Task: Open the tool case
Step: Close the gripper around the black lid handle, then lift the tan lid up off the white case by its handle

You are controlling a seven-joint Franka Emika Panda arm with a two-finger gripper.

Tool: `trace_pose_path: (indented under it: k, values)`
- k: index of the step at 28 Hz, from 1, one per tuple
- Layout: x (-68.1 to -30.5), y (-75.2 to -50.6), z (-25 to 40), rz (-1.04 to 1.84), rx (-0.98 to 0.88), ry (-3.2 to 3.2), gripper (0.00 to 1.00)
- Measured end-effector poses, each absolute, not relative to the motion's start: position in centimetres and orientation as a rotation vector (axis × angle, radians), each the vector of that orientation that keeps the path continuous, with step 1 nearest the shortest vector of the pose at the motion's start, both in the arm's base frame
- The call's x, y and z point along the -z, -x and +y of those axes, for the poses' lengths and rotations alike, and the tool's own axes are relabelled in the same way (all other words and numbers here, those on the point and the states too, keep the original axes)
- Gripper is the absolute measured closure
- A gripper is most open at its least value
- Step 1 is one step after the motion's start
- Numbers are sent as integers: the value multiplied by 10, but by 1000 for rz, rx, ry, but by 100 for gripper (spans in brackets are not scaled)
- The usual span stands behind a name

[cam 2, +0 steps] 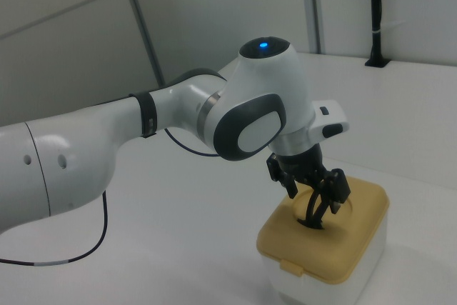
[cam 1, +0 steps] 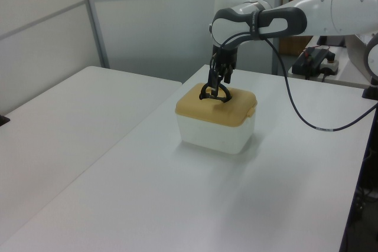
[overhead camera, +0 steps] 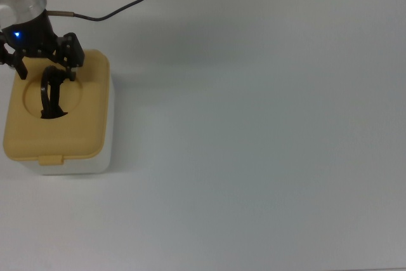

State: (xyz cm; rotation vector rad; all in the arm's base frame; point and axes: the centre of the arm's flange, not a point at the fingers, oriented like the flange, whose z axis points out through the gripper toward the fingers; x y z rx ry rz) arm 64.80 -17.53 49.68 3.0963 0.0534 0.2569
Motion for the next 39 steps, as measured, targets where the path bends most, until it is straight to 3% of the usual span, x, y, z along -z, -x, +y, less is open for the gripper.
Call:
trace_pose_path:
  k: [5, 11, 19, 21, 33, 39]
  values:
    - [-496, -648, -174, 46, -260, -3104, 21]
    - [-498, -651, -175, 86, -270, -3099, 49]
    - [-500, -657, -177, 150, -286, -3088, 77]
    - [-501, -658, -177, 161, -289, -3087, 89]
    - [-502, -658, -177, 182, -293, -3084, 89]
    - [-527, -661, -176, 173, -375, -3093, 89]
